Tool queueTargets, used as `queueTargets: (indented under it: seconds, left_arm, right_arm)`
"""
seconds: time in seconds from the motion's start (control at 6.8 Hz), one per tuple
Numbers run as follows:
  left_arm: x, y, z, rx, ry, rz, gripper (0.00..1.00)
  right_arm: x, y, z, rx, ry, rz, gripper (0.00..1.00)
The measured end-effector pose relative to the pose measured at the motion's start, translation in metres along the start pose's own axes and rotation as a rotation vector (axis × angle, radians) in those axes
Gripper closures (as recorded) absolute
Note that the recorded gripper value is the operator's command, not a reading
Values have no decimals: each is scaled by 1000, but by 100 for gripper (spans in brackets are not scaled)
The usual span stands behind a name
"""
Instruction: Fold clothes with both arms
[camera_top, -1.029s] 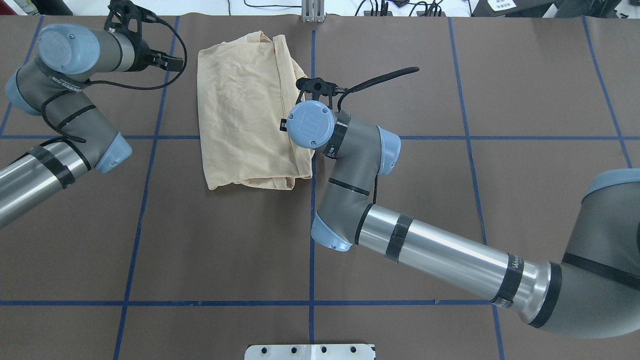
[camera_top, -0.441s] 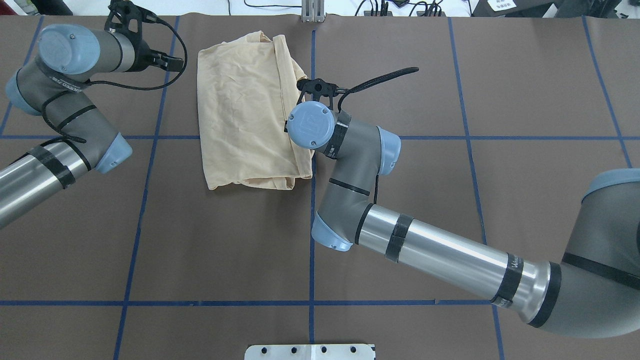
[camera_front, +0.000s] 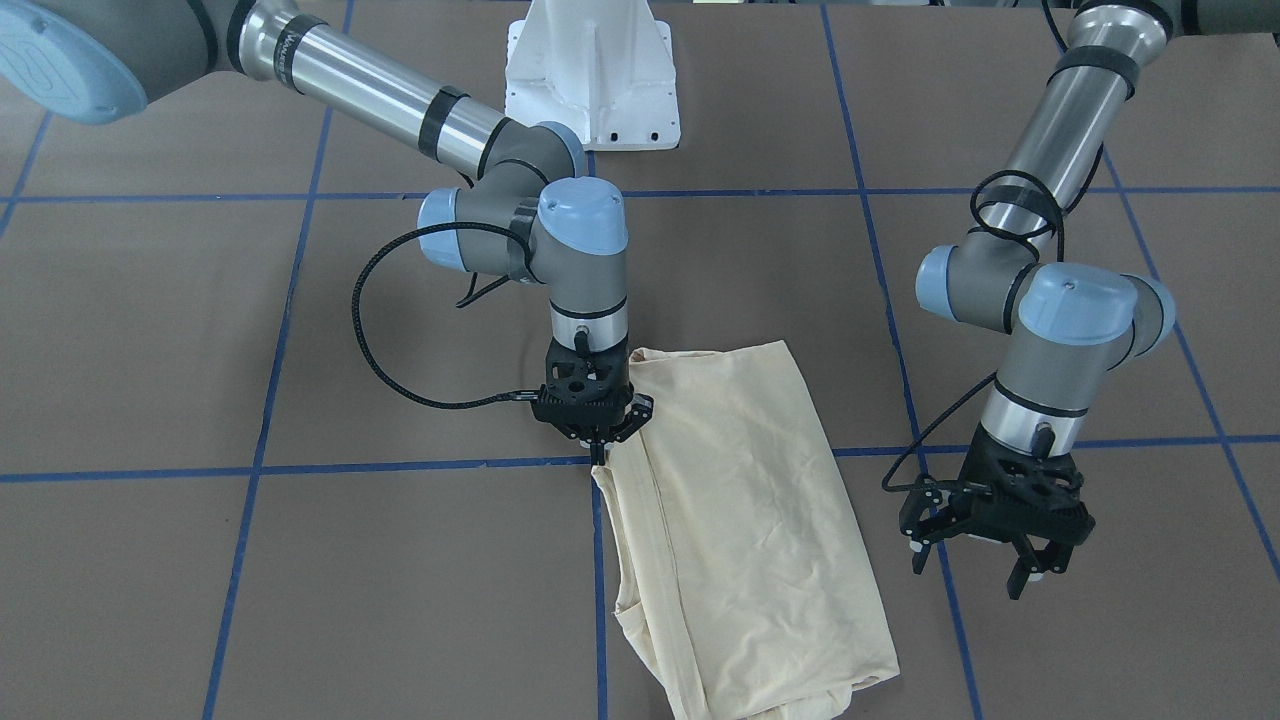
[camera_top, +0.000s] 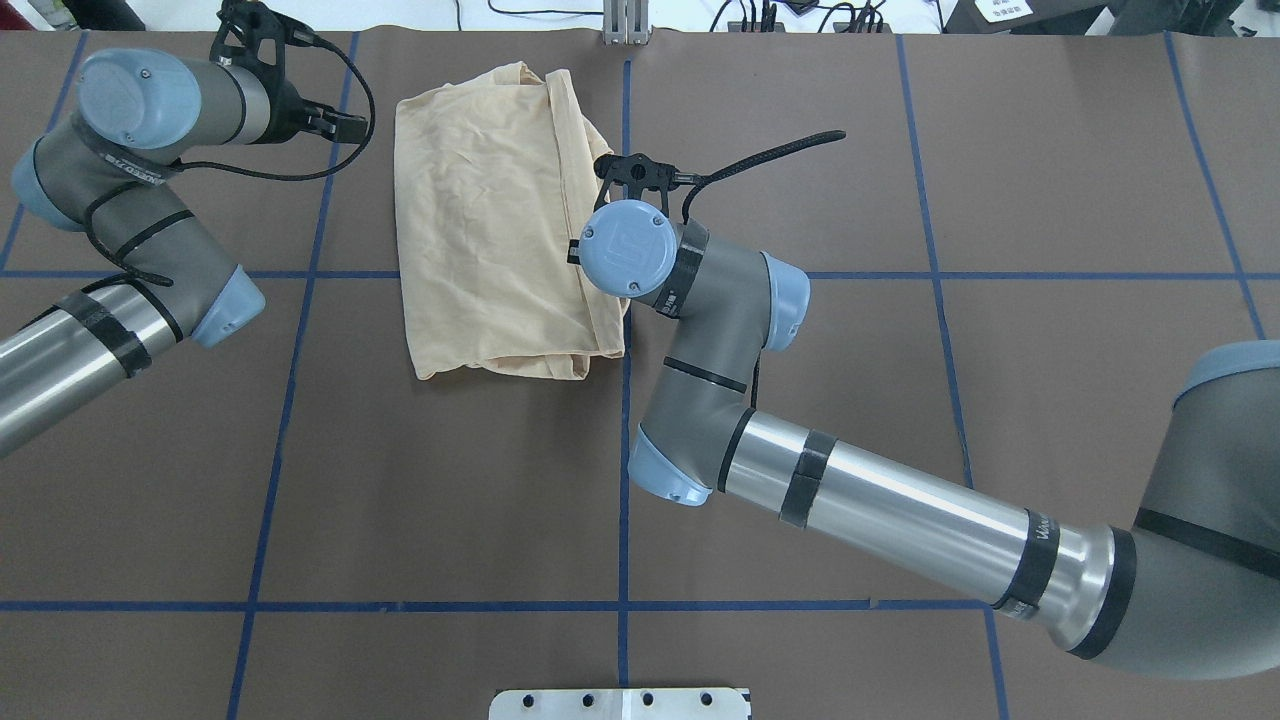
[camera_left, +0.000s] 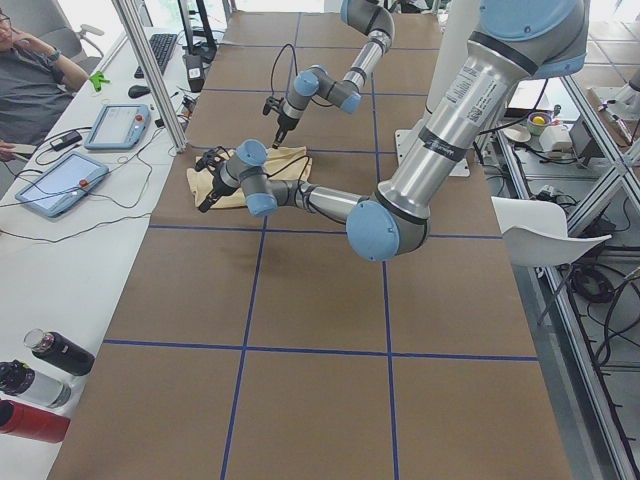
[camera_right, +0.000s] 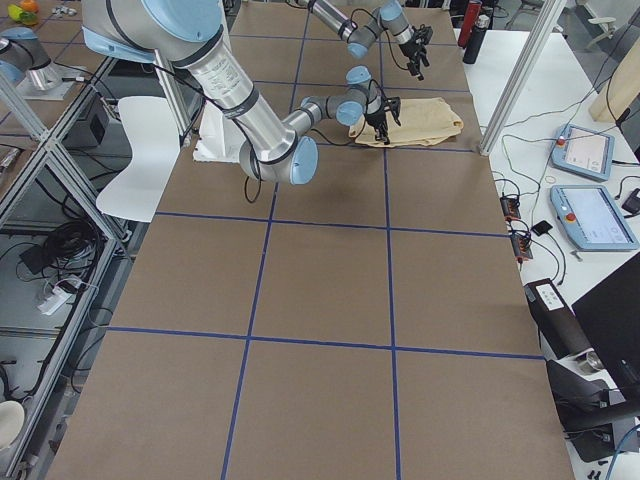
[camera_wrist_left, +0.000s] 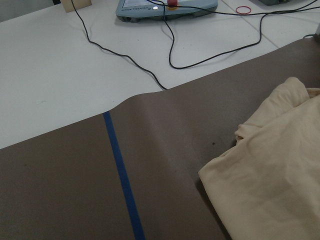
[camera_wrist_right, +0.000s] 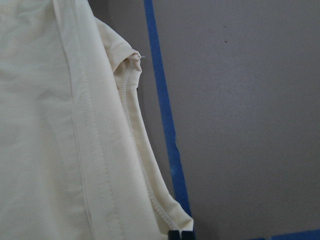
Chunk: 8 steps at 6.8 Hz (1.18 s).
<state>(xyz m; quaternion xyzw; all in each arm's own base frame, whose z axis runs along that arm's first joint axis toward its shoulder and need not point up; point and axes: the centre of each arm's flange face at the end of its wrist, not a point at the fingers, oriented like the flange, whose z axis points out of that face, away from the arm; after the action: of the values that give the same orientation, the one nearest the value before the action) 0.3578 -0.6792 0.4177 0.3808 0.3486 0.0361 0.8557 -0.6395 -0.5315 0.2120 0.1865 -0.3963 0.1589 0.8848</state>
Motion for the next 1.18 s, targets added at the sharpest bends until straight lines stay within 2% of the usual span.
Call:
queueTargets:
  seconds: [0.59, 0.88, 1.03, 1.18]
  left_arm:
    - [2, 0, 0, 0, 2, 1, 0]
    - [3, -1, 0, 2, 4, 1, 0]
    - [3, -2, 0, 2, 4, 1, 0]
    - [3, -2, 0, 1, 3, 1, 0]
  right_arm:
    - [111, 34, -42, -9, -50, -45, 100]
    - [135, 70, -69, -13, -59, -71, 100]
    - [138, 86, -72, -10, -57, -84, 5]
    - [139, 93, -71, -9, -53, -94, 0]
